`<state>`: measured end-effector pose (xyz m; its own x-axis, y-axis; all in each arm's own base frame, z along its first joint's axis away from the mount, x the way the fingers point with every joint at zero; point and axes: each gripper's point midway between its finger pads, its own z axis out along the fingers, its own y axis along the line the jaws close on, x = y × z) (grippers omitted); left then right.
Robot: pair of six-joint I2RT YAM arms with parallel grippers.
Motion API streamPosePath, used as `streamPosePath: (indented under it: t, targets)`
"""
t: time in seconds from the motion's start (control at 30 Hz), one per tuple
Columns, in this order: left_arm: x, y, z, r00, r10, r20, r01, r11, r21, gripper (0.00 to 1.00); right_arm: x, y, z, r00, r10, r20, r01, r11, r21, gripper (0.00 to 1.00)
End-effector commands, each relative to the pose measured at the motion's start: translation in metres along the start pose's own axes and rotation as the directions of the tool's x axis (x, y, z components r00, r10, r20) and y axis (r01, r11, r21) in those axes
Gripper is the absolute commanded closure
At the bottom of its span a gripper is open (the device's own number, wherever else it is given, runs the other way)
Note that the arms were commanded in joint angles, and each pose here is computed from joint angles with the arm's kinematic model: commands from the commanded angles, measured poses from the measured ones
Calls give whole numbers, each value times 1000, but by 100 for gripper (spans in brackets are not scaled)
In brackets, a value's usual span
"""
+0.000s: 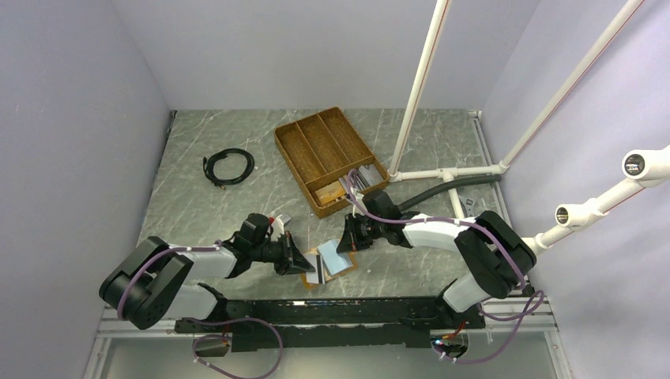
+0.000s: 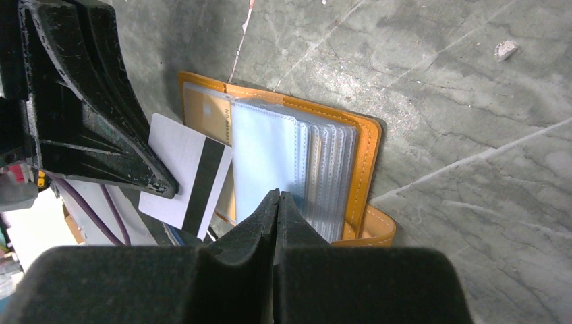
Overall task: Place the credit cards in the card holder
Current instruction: Insert the credit card into the card holder.
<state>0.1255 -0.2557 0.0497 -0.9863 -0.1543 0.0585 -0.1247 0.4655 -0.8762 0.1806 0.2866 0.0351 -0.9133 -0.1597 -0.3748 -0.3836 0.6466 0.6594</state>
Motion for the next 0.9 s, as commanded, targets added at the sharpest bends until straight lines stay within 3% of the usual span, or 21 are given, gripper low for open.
streamPosePath:
  t: [0.0, 0.87]
  targets:
    - [-5, -5, 2, 1000, 15, 18, -15, 1000, 15, 100, 26, -32, 0, 998, 22, -65, -15, 993, 115, 100]
    - [-15, -11, 7, 998, 27, 57, -30, 998, 47, 100, 29, -29, 3, 997, 33, -64, -28, 996, 83, 100]
